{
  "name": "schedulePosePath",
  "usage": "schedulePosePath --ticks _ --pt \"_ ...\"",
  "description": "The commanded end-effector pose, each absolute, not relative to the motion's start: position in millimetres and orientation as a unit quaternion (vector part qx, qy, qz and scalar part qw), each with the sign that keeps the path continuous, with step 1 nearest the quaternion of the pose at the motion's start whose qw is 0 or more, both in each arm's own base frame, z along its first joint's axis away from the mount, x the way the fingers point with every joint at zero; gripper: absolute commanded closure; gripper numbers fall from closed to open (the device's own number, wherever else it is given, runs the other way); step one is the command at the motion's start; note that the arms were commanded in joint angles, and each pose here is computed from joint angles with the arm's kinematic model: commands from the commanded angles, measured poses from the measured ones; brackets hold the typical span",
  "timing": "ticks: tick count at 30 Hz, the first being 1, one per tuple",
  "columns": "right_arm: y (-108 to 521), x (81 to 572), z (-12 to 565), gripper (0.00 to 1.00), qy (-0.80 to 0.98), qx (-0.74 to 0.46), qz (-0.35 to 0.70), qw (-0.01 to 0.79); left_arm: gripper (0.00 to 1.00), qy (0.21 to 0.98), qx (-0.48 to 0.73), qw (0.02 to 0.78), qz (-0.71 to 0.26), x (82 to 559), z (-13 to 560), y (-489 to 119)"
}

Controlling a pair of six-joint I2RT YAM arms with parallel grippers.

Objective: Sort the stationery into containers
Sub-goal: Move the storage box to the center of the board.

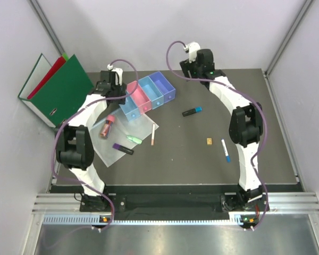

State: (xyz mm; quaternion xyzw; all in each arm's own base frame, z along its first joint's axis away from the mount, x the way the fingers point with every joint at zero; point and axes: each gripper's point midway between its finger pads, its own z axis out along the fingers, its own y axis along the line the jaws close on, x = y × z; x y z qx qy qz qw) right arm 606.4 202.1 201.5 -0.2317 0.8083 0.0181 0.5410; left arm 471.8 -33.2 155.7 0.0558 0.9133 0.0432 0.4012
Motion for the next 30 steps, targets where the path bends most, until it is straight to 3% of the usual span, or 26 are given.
schedulePosePath --ticks 1,11,16,30 --pt "248.7 615.2 226.9 0.21 0.764 -0.241 0.053 0.596 0.31 0.895 0.028 0.442 0.055 503.8 172.2 -31.5" --pt "310.0 604.5 183.6 0.21 0.751 -0.283 0.098 0.588 0.29 0.903 0.008 0.421 0.085 508.7 144.7 -20.8" --pt "318.2 612.9 167.9 0.27 0.755 -0.282 0.104 0.583 0.30 0.908 0.007 0.408 0.094 509.7 132.3 -18.9" --pt "324.0 612.9 120.9 0.30 0.775 -0.286 0.109 0.553 0.32 0.915 0.015 0.396 0.077 508.3 118.4 -24.6"
